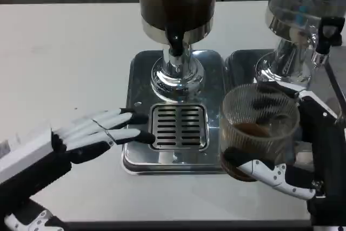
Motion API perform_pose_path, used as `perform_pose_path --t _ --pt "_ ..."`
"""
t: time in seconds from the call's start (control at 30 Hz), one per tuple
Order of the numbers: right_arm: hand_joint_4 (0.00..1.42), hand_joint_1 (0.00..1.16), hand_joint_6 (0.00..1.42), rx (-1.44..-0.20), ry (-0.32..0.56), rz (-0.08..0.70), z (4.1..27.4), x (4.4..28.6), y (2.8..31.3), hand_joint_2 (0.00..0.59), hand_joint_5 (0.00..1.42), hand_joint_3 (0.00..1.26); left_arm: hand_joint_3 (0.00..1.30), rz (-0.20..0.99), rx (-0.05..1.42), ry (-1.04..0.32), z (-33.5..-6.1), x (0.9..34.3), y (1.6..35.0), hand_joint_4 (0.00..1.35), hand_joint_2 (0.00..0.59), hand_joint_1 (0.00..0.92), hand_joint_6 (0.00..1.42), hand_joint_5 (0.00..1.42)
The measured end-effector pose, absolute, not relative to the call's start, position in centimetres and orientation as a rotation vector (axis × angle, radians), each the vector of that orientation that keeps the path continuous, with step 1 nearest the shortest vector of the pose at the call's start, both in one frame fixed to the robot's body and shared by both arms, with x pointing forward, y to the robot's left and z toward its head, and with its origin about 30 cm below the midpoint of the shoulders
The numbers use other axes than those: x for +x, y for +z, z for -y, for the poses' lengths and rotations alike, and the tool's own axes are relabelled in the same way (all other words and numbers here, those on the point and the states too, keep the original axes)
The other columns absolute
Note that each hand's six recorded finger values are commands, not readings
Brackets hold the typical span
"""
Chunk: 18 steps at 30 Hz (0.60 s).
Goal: Grasp the cup under the faucet to collect the drink, then remove the cup.
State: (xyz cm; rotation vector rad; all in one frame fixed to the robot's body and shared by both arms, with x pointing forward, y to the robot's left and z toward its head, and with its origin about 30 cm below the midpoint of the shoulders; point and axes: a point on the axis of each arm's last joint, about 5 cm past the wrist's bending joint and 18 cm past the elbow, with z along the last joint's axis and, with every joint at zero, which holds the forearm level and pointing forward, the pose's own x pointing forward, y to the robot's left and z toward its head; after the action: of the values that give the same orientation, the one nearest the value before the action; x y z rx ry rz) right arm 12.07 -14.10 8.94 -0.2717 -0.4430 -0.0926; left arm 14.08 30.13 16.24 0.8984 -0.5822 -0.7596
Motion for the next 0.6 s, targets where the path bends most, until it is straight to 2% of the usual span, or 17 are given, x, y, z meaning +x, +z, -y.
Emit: perform_pose_path --t 0.6 --pt "1.03 1.04 1.42 -0.274 -0.095 0.437 14.15 12.08 8.92 0.059 1.15 0.87 0.21 0.572 0.888 -0.748 -30.24 13.72 15.96 0.06 0.011 0.0 0.09 0.04"
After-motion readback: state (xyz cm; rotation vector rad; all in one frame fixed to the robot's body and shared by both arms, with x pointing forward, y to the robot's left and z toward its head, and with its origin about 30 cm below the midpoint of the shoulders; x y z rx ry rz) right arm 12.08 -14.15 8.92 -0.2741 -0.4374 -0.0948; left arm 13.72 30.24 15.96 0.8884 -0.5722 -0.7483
